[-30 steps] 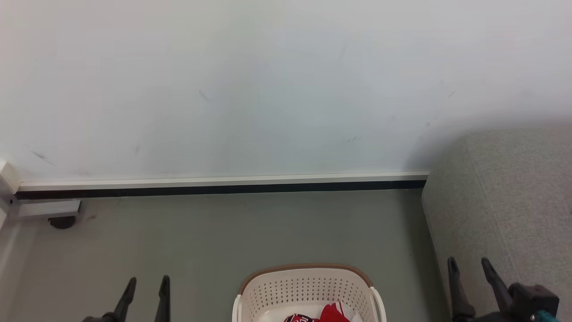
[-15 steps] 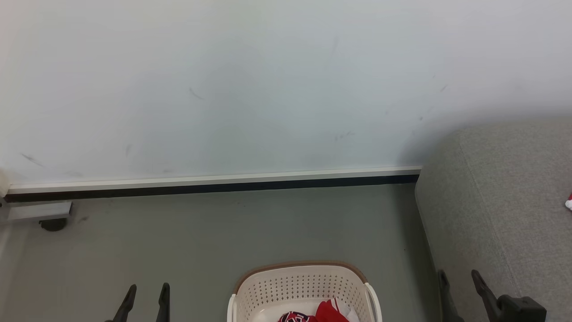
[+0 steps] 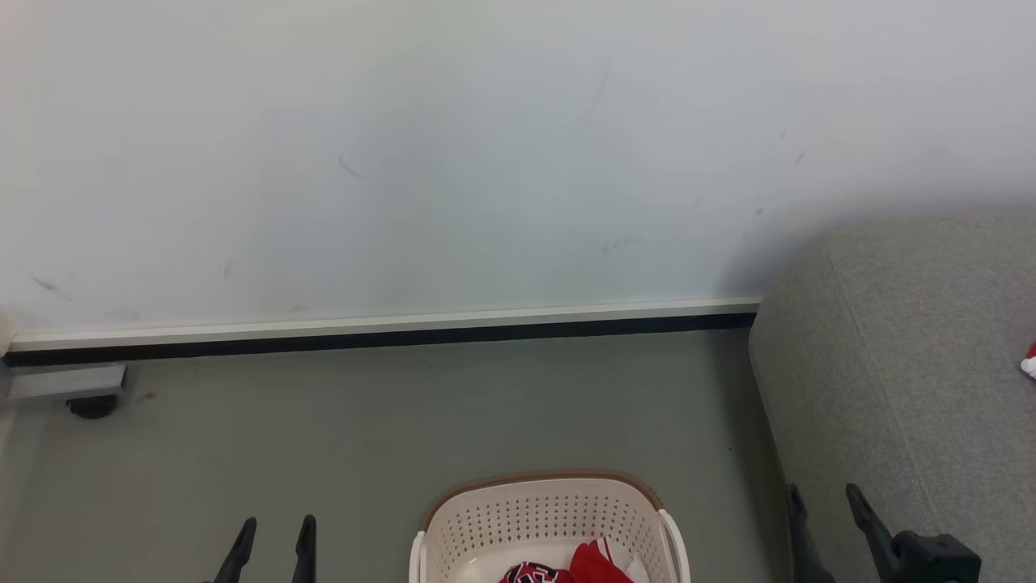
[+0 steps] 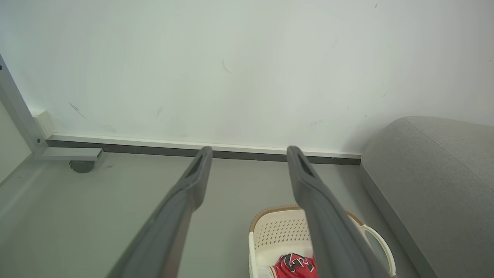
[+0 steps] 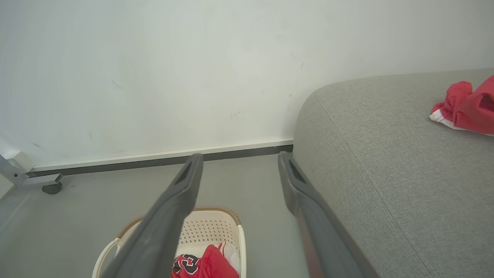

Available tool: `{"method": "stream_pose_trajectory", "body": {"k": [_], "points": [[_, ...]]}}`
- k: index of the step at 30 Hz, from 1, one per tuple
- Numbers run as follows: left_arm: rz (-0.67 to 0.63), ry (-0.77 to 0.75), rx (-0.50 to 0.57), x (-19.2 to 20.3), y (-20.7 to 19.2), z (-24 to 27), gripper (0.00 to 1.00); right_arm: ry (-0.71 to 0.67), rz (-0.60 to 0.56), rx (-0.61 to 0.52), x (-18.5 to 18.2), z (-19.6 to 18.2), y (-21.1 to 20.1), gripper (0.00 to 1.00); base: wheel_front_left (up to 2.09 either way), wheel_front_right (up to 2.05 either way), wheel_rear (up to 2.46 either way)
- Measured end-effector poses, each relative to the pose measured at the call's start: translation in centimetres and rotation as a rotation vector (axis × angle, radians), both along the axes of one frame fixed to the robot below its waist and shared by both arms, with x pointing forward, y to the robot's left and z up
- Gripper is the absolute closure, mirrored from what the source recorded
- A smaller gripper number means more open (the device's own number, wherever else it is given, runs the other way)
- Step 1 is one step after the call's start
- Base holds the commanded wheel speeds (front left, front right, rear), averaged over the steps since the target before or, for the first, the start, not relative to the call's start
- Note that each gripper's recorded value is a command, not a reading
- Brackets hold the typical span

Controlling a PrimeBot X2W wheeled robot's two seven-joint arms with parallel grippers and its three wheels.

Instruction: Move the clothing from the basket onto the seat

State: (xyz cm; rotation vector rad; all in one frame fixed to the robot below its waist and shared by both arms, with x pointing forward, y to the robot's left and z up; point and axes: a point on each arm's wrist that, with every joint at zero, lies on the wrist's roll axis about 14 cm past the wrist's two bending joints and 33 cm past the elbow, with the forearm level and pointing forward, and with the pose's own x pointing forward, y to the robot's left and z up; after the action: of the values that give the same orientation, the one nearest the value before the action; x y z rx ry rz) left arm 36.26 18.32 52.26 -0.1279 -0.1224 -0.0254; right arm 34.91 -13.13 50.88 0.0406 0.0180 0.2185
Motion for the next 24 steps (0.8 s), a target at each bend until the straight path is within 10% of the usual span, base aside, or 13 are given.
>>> {"method": "stream_pose_trajectory", "body": {"k": [24], "points": [[-0.221,0.14,0.018,4.1,-7.0,-4.8,0.0,-0.022,0.009,-0.016,1.9,0.0,0.4,0.0,0.0,0.0,0.0]]}}
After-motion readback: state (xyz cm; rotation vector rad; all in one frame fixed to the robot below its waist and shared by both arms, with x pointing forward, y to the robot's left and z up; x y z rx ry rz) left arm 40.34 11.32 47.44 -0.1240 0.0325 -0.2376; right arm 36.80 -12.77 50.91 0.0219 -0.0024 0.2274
